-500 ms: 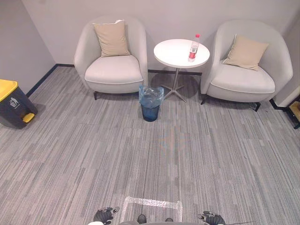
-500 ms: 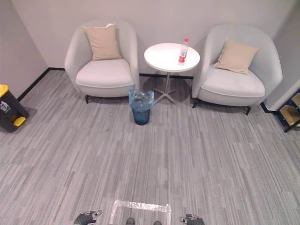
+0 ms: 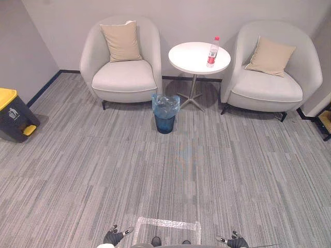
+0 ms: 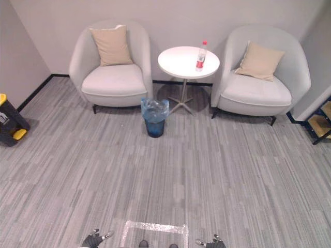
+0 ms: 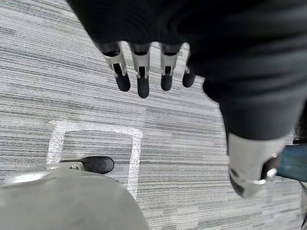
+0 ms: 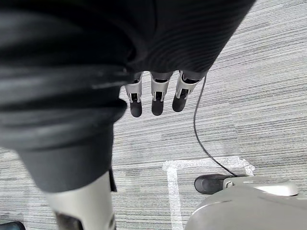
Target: Gather rubbish on tea table into small bin, then transfer packed bag to large trash can.
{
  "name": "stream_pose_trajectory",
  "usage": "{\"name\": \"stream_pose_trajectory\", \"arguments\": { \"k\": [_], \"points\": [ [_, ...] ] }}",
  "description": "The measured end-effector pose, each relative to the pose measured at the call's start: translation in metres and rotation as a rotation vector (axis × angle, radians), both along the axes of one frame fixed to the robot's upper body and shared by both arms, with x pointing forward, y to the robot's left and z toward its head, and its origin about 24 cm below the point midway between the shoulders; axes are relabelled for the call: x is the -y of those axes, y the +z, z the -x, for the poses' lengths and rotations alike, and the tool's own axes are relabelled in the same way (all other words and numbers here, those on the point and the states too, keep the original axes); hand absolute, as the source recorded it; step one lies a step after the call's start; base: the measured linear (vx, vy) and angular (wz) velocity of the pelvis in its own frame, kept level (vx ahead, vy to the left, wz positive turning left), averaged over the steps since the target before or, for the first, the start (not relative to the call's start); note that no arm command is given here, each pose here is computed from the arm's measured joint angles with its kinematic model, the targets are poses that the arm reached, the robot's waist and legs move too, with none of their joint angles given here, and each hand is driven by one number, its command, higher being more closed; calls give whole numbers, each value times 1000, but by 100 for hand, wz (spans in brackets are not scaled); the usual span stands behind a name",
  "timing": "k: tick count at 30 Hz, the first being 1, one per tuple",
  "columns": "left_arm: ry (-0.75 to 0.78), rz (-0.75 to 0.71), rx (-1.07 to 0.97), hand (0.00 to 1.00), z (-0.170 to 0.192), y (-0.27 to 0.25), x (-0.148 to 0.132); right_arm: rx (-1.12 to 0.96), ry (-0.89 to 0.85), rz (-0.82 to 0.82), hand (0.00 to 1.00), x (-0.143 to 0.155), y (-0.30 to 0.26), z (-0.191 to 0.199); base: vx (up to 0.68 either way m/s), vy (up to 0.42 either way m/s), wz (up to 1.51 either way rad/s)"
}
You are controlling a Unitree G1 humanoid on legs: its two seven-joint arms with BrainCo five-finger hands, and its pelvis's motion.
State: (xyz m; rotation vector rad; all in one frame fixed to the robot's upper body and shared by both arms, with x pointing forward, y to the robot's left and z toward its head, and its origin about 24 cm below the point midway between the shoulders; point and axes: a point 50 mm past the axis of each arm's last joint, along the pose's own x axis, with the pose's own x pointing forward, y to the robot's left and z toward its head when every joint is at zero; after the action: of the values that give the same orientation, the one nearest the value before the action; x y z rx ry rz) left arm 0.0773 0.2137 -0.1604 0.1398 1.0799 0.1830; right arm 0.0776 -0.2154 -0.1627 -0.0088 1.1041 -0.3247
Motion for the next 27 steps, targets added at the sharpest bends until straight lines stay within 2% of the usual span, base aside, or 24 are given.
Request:
{"name": "stream_pose_trajectory", "arguments": {
  "k": [15, 27],
  "points": [
    [-12, -6, -10, 0, 1, 0, -2, 1, 12, -5, 0, -1, 0, -1, -7, -8, -14],
    [-17, -8, 28, 0, -15, 3, -2, 34, 30, 1, 0, 0, 3, -14, 33, -42, -20]
  ]
}}
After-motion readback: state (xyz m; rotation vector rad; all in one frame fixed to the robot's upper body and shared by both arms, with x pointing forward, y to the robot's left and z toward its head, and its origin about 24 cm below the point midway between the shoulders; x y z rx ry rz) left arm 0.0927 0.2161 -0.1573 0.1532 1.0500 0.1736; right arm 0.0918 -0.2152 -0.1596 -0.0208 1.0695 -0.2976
